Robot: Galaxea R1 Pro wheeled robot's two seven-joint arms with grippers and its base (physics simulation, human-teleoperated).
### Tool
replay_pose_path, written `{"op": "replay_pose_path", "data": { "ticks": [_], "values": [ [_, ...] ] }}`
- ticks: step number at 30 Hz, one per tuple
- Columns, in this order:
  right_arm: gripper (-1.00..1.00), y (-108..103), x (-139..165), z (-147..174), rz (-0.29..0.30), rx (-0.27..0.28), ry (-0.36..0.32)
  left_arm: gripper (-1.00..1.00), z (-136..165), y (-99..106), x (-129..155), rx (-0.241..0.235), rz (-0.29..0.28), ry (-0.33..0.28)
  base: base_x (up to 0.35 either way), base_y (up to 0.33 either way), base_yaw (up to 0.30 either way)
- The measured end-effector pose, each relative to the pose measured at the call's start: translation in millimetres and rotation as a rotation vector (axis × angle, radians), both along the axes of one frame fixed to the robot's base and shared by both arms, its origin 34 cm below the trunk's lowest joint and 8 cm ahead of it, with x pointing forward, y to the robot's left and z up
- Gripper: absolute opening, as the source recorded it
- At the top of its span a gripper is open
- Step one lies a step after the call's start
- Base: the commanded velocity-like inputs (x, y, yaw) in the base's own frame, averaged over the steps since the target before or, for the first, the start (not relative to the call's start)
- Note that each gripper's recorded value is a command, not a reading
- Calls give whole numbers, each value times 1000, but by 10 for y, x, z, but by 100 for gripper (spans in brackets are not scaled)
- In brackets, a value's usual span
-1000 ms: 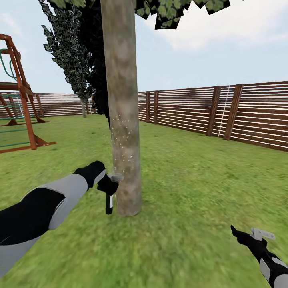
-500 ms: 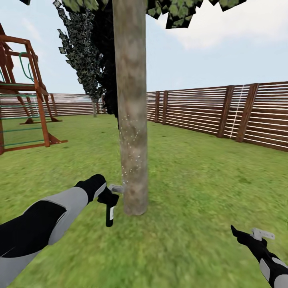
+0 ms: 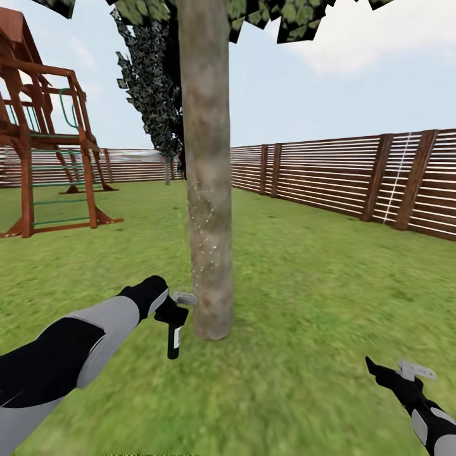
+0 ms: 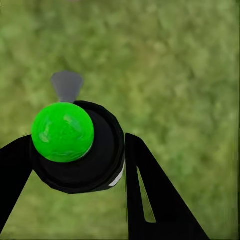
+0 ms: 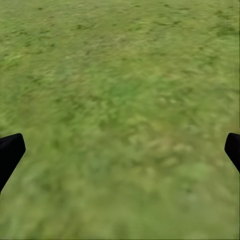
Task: In the garden, pick up the pesticide atomizer on the floor and spray pesticide onto both trees until each tree trunk is fully covered.
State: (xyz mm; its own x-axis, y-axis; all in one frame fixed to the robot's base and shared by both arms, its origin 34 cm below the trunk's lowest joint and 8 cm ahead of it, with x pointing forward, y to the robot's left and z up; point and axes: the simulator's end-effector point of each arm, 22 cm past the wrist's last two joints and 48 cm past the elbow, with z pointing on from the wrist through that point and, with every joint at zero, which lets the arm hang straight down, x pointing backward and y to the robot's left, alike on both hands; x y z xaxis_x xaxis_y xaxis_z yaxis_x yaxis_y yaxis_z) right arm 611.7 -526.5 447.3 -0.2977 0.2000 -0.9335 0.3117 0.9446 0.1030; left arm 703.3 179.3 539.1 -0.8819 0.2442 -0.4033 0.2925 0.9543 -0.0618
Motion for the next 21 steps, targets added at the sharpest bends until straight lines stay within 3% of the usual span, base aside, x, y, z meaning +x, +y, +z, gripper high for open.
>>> {"op": "replay_pose_path", "data": {
  "ticks": [12, 17, 21],
  "values": [
    [100, 0, 0, 0, 0, 0, 0, -100, -1, -1, 0, 0, 0, 0, 0, -323, 52],
    [100, 0, 0, 0, 0, 0, 0, -100, 2, -5, -1, -3, 1, 1, 0, -323, 215],
    [100, 0, 0, 0, 0, 0, 0, -100, -8, 0, -10, -1, 1, 4, 0, -112, 109]
  ]
}}
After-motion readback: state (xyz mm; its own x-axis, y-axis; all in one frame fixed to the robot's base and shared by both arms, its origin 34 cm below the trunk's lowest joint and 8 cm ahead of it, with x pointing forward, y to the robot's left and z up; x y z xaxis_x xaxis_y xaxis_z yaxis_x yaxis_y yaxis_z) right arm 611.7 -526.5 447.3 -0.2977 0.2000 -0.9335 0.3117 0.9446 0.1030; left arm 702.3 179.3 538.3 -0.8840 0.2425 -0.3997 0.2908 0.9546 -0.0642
